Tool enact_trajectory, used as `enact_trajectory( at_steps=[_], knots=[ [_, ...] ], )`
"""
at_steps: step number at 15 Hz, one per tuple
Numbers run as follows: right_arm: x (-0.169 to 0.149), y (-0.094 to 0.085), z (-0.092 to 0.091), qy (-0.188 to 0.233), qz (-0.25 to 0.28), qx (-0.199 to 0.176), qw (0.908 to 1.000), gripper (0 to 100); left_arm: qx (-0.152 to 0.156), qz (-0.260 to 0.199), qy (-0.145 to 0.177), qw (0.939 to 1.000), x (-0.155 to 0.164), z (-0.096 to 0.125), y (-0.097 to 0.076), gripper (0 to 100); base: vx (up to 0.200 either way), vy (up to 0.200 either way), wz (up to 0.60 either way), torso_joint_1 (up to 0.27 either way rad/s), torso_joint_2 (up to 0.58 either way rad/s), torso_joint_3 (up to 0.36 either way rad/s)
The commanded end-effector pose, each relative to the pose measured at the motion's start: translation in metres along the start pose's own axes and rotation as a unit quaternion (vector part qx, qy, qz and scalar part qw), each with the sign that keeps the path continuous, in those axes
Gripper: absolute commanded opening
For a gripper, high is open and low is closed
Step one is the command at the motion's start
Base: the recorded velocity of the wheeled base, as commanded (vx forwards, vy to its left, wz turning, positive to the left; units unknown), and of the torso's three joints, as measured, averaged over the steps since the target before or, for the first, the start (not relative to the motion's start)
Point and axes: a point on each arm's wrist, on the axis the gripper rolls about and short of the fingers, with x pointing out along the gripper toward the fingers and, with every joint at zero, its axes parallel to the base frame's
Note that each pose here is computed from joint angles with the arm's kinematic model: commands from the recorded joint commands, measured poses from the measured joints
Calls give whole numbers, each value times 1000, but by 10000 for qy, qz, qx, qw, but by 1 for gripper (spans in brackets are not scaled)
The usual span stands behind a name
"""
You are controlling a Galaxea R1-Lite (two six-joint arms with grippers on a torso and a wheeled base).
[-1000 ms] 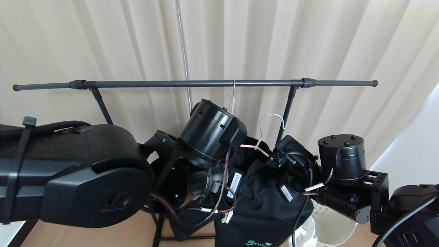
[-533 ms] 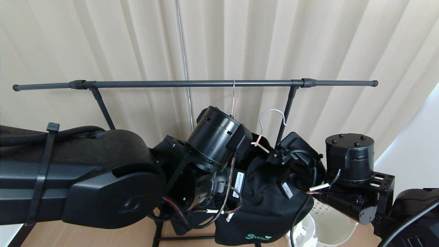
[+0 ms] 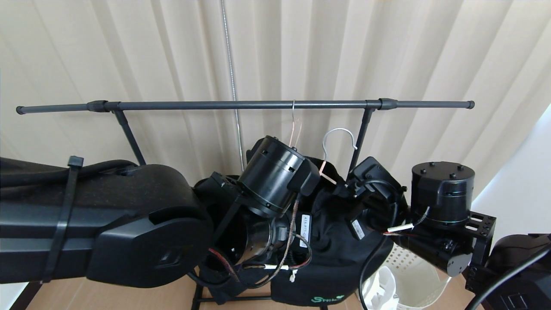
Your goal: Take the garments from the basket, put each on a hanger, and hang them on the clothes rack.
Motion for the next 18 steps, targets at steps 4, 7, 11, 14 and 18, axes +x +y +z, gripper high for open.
enact_trajectory(
  at_steps=[4, 7, 11, 14, 18],
  knots=[
    [-9, 0, -5, -200, -8, 36, 9998, 0, -133, 299, -354, 9988, 16, 7, 7, 0, 0, 0, 0, 0, 0, 0],
    [-12, 0, -4, -373, -38, 15, 9993, 0, -135, 350, -389, 9985, 21, 8, 8, 0, 0, 0, 0, 0, 0, 0],
    [-25, 2, -2, -544, 14, -94, 9985, 0, -165, 291, -522, 9981, 26, 9, 5, 100, 0, 0, 0, 0, 0, 0],
    [-28, 2, -1, -575, 5, -217, 9981, 0, -111, 305, -551, 9980, 20, 6, 3, 100, 0, 0, 0, 0, 0, 0],
    [-28, 2, -1, -607, 123, -232, 9978, 0, 106, 231, -730, 9970, -11, 3, 8, 100, 0, 0, 0, 0, 0, 0]
  ],
)
